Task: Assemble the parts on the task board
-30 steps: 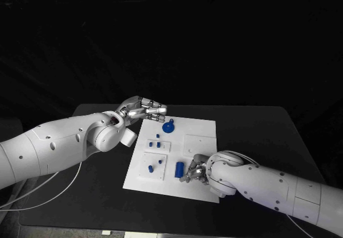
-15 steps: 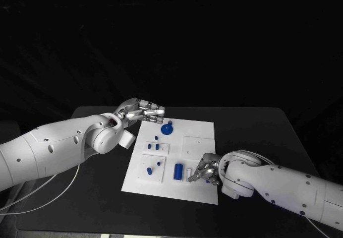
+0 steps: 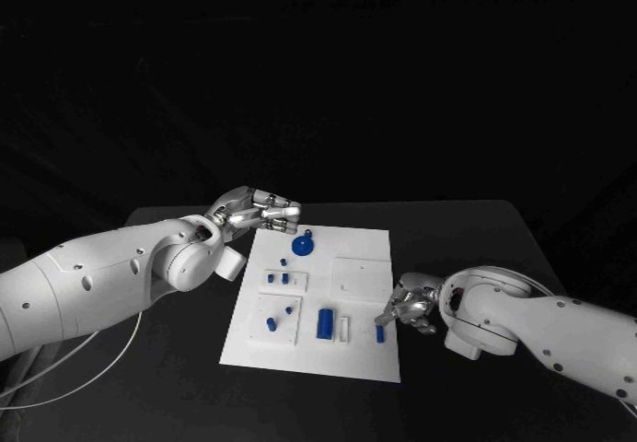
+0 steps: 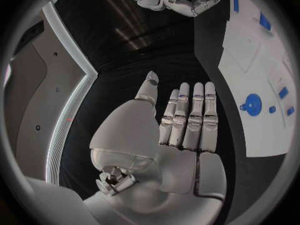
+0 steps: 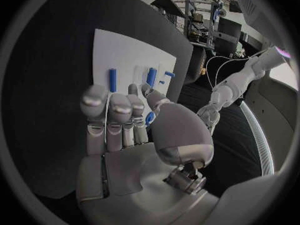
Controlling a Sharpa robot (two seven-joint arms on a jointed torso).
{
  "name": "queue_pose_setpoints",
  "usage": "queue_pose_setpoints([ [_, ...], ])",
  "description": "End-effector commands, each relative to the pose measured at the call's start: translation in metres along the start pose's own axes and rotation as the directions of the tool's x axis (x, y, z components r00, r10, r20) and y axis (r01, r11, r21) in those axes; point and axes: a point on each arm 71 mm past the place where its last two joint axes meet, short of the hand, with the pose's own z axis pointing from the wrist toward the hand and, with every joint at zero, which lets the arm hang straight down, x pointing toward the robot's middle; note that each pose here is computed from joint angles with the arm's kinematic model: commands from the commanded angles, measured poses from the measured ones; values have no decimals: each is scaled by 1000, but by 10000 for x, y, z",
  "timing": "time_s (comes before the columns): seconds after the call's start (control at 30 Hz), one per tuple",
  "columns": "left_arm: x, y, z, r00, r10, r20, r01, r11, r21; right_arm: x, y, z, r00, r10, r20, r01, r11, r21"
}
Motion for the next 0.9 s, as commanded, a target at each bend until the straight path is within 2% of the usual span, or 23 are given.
queue_pose_setpoints([
  [0.03, 18, -12, 2, 1000, -3, -6, 4, 1000, 14, -10, -104, -5, 996, -84, -20, 86, 991, 105],
  [0.3, 32, -10, 5, 1000, -5, -11, 5, 1000, 13, -50, -147, 42, 996, -93, 15, 89, 981, 170],
  [0.47, 49, -13, 11, 1000, -5, -14, 6, 1000, 14, -42, -134, 132, 994, -101, 30, 93, 976, 195],
  [0.9, 76, -14, 9, 1000, -11, -30, 11, 1000, 10, 89, -78, 356, 993, -115, 34, 105, 971, 214],
])
